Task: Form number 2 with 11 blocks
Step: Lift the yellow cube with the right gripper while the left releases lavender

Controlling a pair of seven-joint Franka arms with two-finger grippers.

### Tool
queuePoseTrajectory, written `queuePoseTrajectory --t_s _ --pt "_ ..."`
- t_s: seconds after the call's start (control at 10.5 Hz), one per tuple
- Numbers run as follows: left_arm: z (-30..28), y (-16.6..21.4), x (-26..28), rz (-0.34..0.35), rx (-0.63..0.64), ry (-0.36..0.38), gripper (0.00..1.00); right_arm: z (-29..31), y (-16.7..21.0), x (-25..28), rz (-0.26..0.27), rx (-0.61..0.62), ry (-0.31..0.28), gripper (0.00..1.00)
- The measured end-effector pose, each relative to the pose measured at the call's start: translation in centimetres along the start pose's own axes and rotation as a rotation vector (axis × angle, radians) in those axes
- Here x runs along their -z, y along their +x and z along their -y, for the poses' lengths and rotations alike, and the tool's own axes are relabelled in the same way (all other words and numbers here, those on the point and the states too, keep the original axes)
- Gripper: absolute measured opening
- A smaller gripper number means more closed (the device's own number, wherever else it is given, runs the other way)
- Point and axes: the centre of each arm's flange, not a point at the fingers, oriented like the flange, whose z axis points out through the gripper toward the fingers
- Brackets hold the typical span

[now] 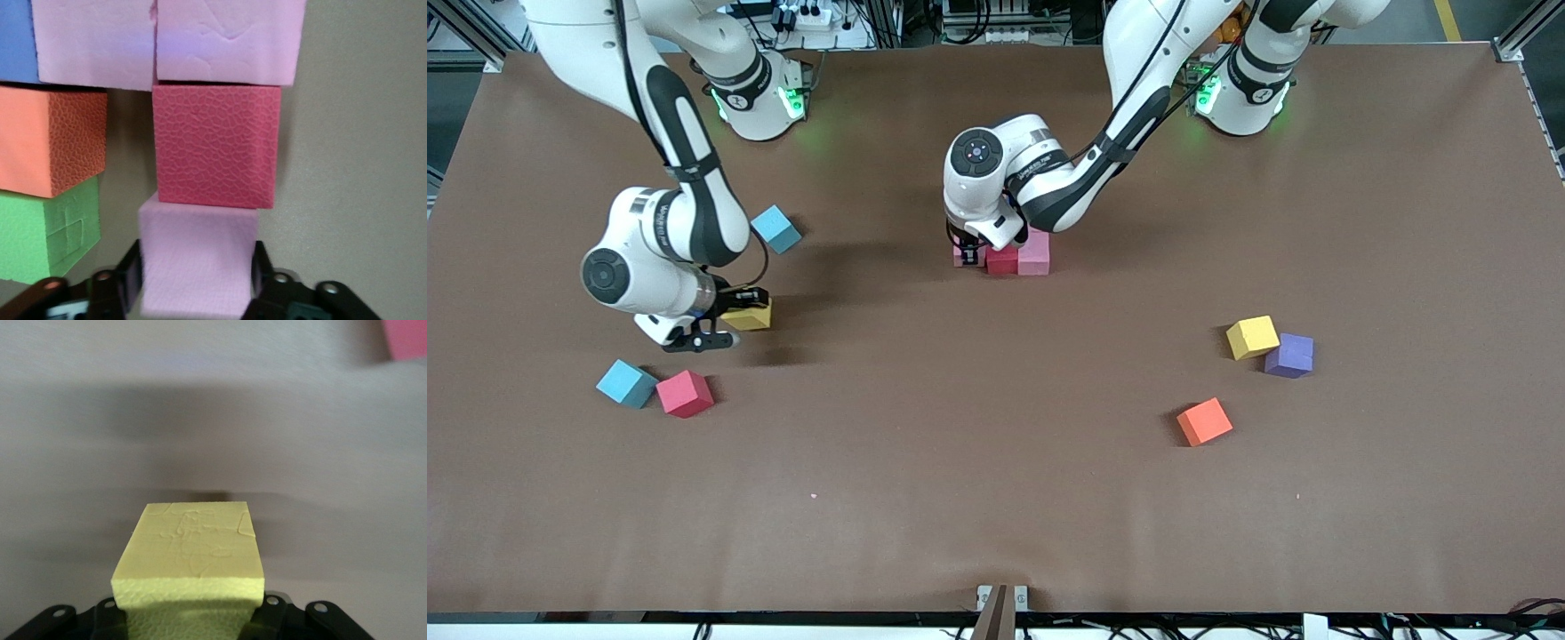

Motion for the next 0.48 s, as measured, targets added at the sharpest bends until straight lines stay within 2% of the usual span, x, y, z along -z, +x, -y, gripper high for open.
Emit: queuePoseTrajectory --t_s 0.19,0.48 --pt "-0.7 0.2 0.3 -0.006 -0.021 -0.029 0.99 6.1 0.5 1.3 -0.009 -0.036 -0.007 0.59" --pt "-2.6 -0.2 4.7 0.044 -0.027 -0.075 1.00 10.9 0.7 2.3 -0.022 -0.067 0.045 0.59"
